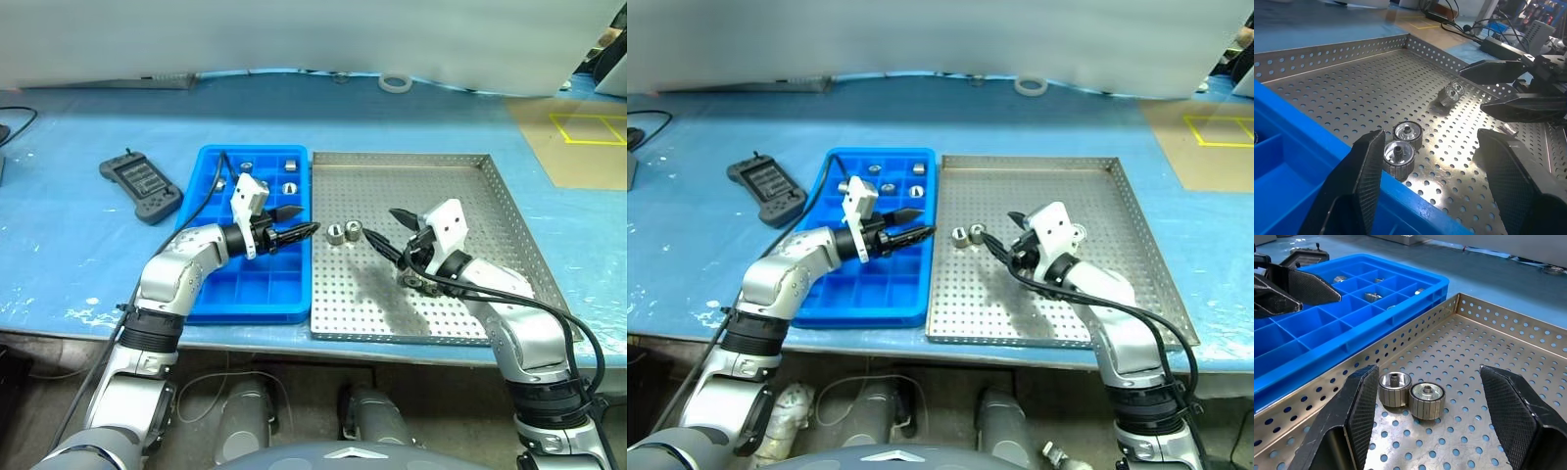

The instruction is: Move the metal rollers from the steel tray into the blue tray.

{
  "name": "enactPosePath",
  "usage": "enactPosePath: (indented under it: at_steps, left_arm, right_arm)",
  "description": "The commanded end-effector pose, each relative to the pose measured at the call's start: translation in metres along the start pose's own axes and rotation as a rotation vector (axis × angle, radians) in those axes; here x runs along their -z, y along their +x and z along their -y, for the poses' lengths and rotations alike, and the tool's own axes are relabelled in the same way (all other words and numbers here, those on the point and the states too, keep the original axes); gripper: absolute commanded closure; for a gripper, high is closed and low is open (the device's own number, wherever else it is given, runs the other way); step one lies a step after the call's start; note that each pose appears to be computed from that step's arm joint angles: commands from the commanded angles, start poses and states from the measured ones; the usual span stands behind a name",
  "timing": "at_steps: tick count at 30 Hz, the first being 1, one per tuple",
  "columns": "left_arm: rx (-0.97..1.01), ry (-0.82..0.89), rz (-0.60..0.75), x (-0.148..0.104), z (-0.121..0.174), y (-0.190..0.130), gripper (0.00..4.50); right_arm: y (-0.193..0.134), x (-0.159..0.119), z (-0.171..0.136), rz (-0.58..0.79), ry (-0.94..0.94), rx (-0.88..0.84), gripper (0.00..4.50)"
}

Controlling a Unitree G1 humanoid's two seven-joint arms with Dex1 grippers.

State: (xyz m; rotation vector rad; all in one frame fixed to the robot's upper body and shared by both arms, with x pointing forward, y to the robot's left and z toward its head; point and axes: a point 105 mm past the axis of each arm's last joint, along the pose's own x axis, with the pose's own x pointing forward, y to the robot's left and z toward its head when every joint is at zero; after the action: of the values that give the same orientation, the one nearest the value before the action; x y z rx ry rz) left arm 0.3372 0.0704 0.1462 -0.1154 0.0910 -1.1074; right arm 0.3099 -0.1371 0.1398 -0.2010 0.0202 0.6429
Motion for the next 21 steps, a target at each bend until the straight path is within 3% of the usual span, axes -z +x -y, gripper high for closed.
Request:
enactPosePath:
  at_steps: [1, 11, 21]
  left_arm:
    - [-0.013, 0.042, 0.022, -0.011, -0.003, 0.002, 1.36]
    - [0.029, 0.040, 0.050, -0.021, 0.008, 0.010, 1.36]
    - [0.065, 0.053, 0.033, -0.020, 0.015, 0.015, 1.36]
  right_arm:
    - [-0.002, -0.005, -0.001, 0.015, -0.038, 0.014, 1.02]
    - [-0.004, -0.020, 0.001, 0.051, -0.039, 0.012, 1.02]
    - [-0.008, -0.013, 0.004, 0.014, -0.054, 0.014, 1.02]
